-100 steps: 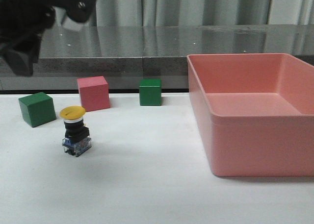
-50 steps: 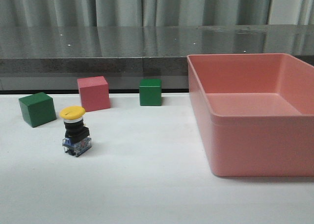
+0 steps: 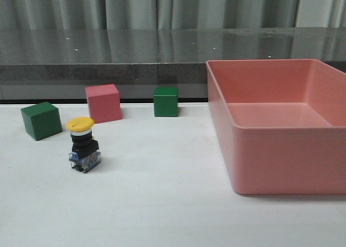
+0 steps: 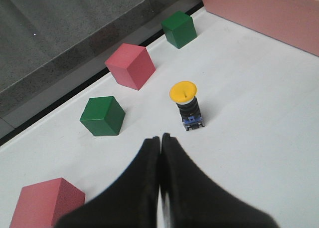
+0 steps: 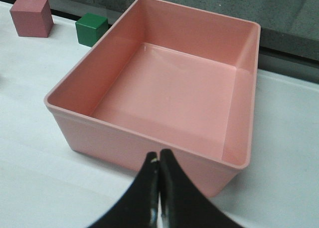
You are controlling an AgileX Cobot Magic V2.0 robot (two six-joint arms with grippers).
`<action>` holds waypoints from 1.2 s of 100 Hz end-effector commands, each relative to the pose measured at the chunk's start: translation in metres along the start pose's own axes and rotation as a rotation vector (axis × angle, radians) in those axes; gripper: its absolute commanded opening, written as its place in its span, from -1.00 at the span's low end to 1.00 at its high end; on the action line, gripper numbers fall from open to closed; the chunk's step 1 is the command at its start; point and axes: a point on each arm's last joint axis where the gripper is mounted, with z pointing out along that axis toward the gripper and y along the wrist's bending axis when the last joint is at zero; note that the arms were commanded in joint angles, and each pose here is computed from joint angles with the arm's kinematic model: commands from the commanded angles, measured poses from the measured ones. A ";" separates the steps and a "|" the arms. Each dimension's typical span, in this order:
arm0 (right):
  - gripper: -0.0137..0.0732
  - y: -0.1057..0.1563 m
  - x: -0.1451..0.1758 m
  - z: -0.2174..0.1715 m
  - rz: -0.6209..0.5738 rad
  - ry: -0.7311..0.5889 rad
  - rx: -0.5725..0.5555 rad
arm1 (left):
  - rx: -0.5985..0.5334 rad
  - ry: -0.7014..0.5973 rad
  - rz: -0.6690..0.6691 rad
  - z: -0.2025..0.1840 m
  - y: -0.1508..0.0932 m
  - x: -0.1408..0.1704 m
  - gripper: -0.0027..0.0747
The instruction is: Place and stand button with both arms
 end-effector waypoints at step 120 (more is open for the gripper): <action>-0.86 -0.003 -0.014 -0.003 0.012 -0.086 0.027 | -0.425 -0.402 -0.306 -0.024 -0.007 0.056 -0.98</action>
